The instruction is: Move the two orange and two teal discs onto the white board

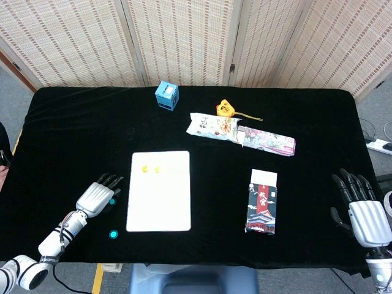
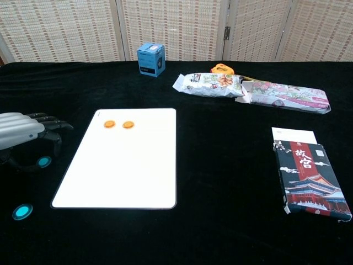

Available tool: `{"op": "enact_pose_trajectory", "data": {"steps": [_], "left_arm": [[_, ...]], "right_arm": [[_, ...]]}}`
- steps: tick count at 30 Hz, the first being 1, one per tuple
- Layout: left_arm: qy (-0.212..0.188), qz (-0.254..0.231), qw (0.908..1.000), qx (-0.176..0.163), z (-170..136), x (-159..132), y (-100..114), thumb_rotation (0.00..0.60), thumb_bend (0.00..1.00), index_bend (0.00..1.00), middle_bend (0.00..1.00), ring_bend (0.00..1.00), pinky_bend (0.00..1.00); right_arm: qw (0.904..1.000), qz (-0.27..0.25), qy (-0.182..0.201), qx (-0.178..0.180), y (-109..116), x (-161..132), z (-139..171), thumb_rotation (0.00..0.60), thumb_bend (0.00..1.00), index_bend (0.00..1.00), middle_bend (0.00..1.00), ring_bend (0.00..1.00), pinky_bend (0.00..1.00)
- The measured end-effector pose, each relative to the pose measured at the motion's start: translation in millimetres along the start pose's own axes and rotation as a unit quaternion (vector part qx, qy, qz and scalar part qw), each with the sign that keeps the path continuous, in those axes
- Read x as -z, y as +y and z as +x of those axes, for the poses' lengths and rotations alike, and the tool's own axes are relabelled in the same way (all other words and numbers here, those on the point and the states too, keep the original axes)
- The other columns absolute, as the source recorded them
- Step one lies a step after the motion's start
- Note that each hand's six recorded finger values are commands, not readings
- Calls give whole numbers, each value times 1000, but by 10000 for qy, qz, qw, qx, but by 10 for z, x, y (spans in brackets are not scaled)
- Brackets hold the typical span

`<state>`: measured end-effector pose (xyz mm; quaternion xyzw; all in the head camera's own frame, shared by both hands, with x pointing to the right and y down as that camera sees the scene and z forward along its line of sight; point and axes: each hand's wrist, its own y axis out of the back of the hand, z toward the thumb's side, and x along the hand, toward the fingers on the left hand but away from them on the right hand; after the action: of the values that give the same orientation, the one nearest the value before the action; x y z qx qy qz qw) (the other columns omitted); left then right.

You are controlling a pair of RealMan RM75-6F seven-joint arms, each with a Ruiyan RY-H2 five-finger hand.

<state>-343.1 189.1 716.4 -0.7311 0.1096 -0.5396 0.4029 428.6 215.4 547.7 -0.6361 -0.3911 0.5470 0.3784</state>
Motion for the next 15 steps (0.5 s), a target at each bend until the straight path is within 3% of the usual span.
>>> {"op": "enact_pose_trajectory", "data": {"steps": [15], "left_arm": [[10,-47,10000,-16,4,3,-24,600,401,425,104,0,0]], "right_arm": [[10000,7,-18,9,5,9,22,600,475,0,0,0,0]]}}
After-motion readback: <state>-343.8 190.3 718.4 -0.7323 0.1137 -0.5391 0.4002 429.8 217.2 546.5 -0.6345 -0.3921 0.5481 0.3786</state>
